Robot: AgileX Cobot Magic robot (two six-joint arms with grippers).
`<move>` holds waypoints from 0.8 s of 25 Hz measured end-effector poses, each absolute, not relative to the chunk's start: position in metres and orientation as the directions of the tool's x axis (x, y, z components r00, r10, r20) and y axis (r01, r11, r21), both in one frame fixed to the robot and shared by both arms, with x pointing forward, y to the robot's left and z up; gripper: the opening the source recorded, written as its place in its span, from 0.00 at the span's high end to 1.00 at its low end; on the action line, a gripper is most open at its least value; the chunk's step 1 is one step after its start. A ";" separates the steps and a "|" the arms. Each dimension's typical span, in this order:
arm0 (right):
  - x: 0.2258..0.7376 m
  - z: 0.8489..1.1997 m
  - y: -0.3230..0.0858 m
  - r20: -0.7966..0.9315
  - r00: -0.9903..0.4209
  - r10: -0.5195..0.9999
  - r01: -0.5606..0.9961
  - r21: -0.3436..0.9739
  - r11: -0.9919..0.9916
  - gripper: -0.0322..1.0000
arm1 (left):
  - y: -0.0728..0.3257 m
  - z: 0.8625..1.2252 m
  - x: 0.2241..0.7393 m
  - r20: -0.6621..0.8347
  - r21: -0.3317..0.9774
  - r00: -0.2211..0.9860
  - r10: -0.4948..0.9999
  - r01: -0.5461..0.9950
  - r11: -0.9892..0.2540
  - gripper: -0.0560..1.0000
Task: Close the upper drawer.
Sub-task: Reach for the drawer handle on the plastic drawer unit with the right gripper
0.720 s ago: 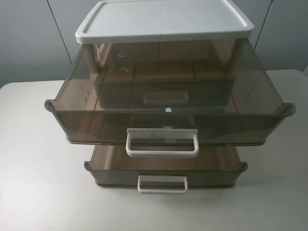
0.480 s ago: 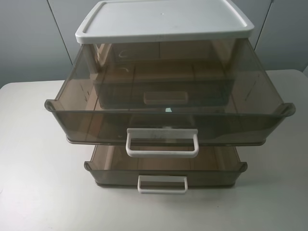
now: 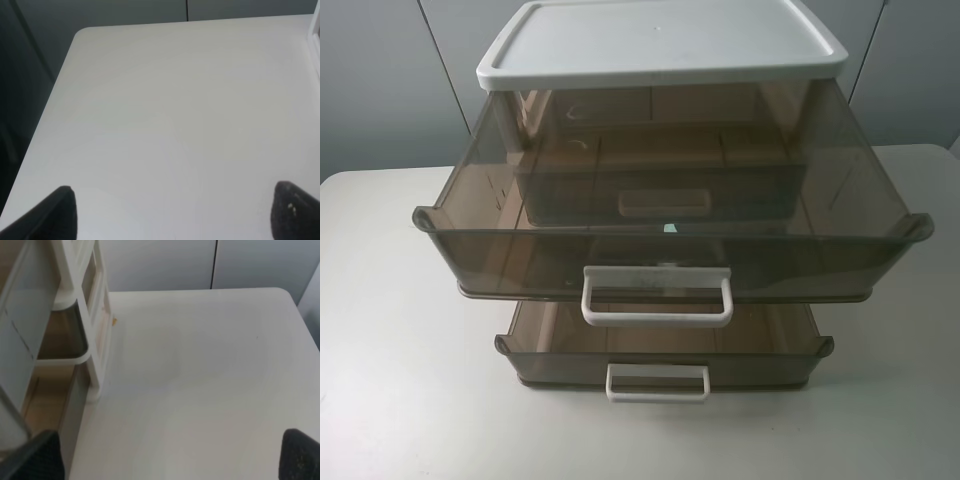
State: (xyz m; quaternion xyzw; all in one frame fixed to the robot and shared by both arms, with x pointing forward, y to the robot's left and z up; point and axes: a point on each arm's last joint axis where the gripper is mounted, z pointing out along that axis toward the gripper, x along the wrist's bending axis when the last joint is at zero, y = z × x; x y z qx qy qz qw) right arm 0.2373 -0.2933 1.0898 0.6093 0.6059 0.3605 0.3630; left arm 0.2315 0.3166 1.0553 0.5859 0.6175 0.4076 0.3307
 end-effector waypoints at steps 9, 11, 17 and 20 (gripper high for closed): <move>0.316 1.121 -0.288 -0.065 -0.186 0.980 0.606 0.777 0.167 0.34 | 0.317 1.055 0.231 0.069 0.891 -0.095 0.993 0.454 -0.019 0.24; 0.334 1.127 -0.280 -0.093 -0.253 0.963 0.600 0.766 0.231 0.34 | 0.317 1.055 0.231 0.069 0.891 -0.095 0.993 0.454 -0.019 0.24; 0.370 1.145 -0.249 -0.162 -0.441 0.883 0.534 0.744 0.403 0.34 | 0.317 1.055 0.231 0.069 0.891 -0.095 0.993 0.454 -0.019 0.24; 0.377 1.157 -0.228 -0.190 -0.534 0.824 0.462 0.750 0.473 0.34 | 0.317 1.055 0.231 0.069 0.891 -0.095 0.993 0.454 -0.019 0.24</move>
